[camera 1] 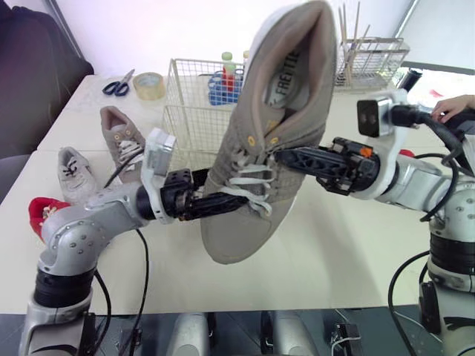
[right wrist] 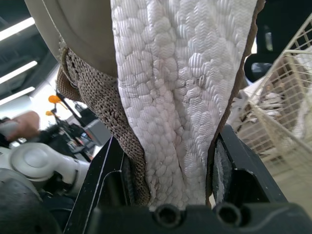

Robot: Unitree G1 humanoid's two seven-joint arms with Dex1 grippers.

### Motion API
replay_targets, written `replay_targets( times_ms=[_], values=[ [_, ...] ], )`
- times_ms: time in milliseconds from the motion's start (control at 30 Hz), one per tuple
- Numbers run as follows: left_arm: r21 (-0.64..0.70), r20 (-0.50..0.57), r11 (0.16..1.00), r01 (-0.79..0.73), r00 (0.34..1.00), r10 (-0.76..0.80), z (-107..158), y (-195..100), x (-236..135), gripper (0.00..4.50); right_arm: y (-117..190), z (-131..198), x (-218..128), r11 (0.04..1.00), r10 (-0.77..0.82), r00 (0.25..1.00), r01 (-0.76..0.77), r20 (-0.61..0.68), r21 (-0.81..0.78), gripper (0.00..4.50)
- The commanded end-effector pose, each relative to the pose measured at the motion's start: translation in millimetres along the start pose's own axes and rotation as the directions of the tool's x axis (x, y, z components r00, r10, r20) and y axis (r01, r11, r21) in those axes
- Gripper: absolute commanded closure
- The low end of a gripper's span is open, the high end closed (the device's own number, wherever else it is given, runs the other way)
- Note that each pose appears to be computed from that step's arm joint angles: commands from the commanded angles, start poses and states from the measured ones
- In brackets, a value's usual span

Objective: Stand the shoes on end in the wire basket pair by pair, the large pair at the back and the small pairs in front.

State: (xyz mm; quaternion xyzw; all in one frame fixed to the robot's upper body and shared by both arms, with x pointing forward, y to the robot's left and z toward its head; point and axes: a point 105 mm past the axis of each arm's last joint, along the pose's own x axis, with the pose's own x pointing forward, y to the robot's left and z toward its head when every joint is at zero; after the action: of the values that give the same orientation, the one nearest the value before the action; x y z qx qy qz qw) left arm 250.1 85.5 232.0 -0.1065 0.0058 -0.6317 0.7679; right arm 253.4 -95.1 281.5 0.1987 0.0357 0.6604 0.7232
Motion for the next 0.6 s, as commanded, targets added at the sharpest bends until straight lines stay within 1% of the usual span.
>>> replay_targets(
  times_ms=[33, 133, 233, 300, 367, 433, 533, 600],
  values=[
    [0.085, -0.059, 0.996, -0.024, 0.998, 0.029, 13, -6, -21, 0.02, 25, 40, -1, 0.976, 0.080, 0.996, -0.068, 0.050, -0.207, 3.02],
    [0.131, -0.117, 0.991, -0.030, 0.992, 0.045, 30, -16, -40, 0.02, 30, 65, -5, 0.946, 0.075, 0.996, -0.057, 0.046, -0.319, 3.02],
    [0.144, -0.137, 0.989, -0.036, 0.989, 0.056, 48, -28, -53, 0.02, 33, 94, -12, 0.905, 0.088, 0.994, -0.054, 0.061, -0.422, 3.02],
    [0.136, -0.147, 0.989, -0.054, 0.986, 0.074, 54, -33, -61, 0.02, 32, 115, -14, 0.872, 0.102, 0.991, -0.047, 0.086, -0.488, 3.02],
    [0.118, -0.159, 0.990, -0.071, 0.983, 0.090, 54, -36, -65, 0.02, 24, 134, -14, 0.844, 0.099, 0.988, -0.019, 0.122, -0.536, 3.02],
    [0.100, -0.186, 0.990, -0.098, 0.976, 0.115, 49, -37, -71, 0.02, 11, 152, -11, 0.795, 0.089, 0.985, 0.020, 0.149, -0.607, 3.02],
    [0.127, -0.209, 0.978, -0.163, 0.960, 0.187, 49, -32, -81, 0.02, -18, 165, -3, 0.685, 0.032, 0.993, 0.063, 0.116, -0.726, 3.02],
    [0.155, -0.217, 0.969, -0.195, 0.950, 0.226, 50, -29, -86, 0.02, -31, 170, 0, 0.639, 0.006, 0.996, 0.068, 0.094, -0.766, 3.02]
  ],
)
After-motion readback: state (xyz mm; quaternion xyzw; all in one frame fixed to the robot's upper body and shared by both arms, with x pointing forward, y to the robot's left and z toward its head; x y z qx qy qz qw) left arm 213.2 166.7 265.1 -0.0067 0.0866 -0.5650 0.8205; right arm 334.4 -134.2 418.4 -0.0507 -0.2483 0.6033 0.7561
